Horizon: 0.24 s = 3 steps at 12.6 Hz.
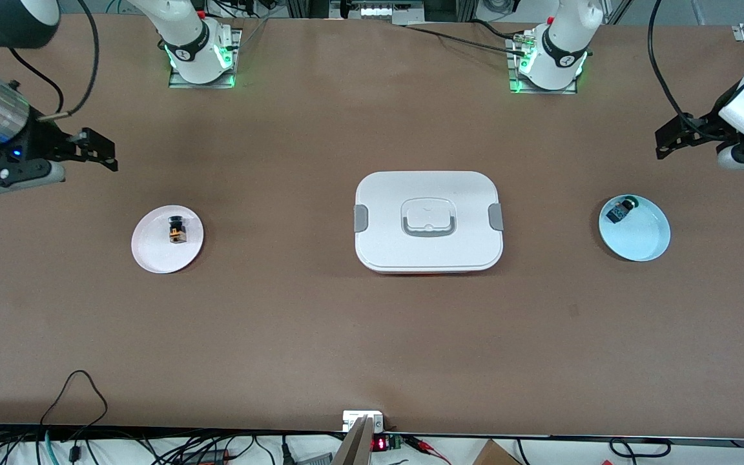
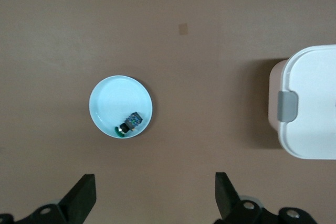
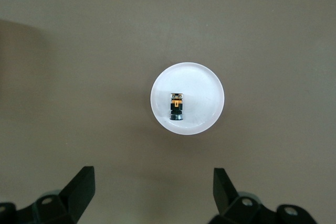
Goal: Transfer orange switch to right arm and place
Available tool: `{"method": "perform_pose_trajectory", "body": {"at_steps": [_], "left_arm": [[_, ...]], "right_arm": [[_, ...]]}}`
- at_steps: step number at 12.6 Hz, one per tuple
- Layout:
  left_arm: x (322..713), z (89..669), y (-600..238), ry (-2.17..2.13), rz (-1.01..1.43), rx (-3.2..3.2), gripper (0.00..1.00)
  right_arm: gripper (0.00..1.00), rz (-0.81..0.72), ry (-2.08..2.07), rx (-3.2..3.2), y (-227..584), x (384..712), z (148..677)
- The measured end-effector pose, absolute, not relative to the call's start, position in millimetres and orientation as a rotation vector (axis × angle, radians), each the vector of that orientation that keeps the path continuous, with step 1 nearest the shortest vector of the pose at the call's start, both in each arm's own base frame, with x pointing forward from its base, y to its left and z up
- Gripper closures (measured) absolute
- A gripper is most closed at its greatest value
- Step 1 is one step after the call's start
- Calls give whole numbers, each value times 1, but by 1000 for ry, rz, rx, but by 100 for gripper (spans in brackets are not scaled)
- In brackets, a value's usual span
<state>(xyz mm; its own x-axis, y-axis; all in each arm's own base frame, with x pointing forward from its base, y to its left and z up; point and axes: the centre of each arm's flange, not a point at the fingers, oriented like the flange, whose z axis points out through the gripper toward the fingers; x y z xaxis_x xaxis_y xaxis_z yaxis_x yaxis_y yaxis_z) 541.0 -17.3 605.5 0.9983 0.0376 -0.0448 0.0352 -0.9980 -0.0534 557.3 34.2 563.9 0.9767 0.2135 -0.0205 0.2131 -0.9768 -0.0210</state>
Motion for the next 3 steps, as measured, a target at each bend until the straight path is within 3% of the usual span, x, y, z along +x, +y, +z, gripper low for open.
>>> {"method": "perform_pose_trajectory", "body": {"at_steps": [3], "left_arm": [[544,604,-19,-146,75,-3103,0]], "right_arm": [[0,52,-338,-3105,35,562,557]]}}
